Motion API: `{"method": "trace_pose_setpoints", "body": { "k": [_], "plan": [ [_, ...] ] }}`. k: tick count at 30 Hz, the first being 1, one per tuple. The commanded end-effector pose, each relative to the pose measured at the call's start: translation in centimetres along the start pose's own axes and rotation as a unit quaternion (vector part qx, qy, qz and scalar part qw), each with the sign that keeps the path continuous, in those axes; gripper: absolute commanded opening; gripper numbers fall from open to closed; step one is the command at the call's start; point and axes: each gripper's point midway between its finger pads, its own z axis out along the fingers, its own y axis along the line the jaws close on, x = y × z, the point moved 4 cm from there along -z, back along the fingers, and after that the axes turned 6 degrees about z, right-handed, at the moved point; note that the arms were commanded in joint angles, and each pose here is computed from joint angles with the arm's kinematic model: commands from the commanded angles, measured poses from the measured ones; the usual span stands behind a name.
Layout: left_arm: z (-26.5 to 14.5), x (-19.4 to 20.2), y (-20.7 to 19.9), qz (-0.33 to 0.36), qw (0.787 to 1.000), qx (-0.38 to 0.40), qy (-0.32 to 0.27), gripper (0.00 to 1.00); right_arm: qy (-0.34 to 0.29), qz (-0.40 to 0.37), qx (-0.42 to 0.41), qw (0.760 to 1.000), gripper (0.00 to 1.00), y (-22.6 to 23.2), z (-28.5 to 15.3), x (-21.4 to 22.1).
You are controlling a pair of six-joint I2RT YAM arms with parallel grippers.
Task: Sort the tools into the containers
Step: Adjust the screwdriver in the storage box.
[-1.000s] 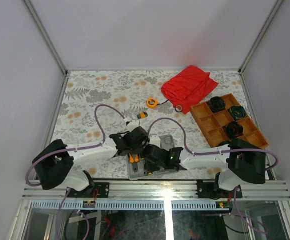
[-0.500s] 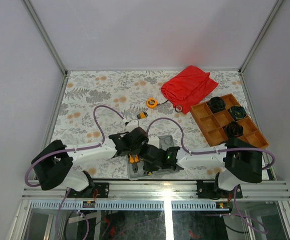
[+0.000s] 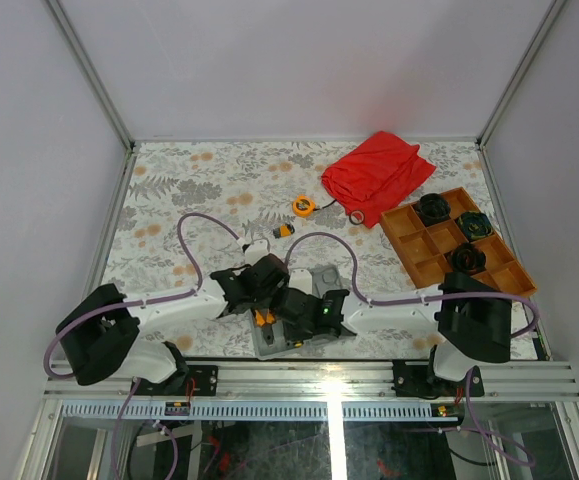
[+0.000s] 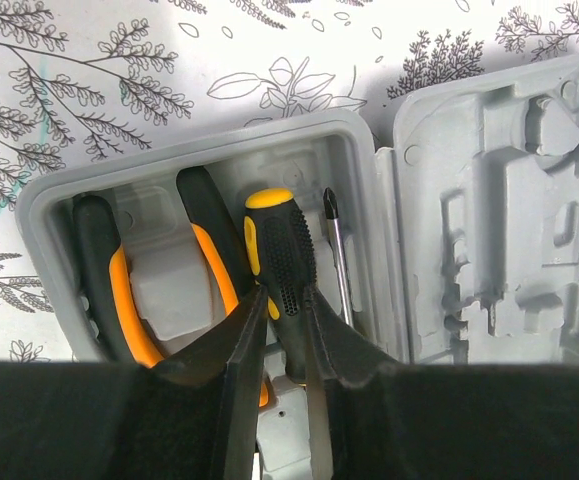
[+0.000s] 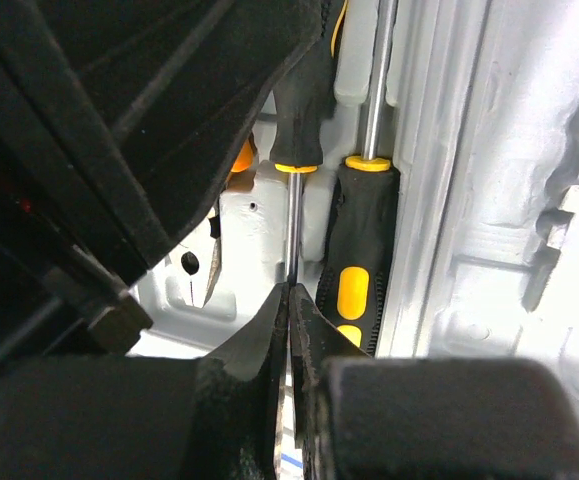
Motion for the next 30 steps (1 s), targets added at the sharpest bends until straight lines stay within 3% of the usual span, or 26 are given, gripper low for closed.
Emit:
{"method": "trace_pose_setpoints", "body": {
  "k": [1,7,13,30],
  "plan": [
    [0.6,2.5,2.4,0.021,0.998,-0.042,0.040,0.18,0.084,-0.054,0.090,0.991,0.04,-4.6,2.2,3.2],
    [0.8,2.8,2.5,0.020,0.998,-0.041,0.044,0.16,0.127,-0.067,0.106,0.984,0.01,-5.1,3.3,4.5],
    [0.9,2.8,2.4,0.022,0.998,-0.037,0.046,0.00,0.163,-0.070,0.142,0.974,0.00,-6.5,4.8,6.1],
    [1.5,3.7,2.1,0.031,0.997,-0.024,0.066,0.00,0.234,-0.077,0.199,0.949,0.00,-9.4,6.8,9.0]
  ]
}}
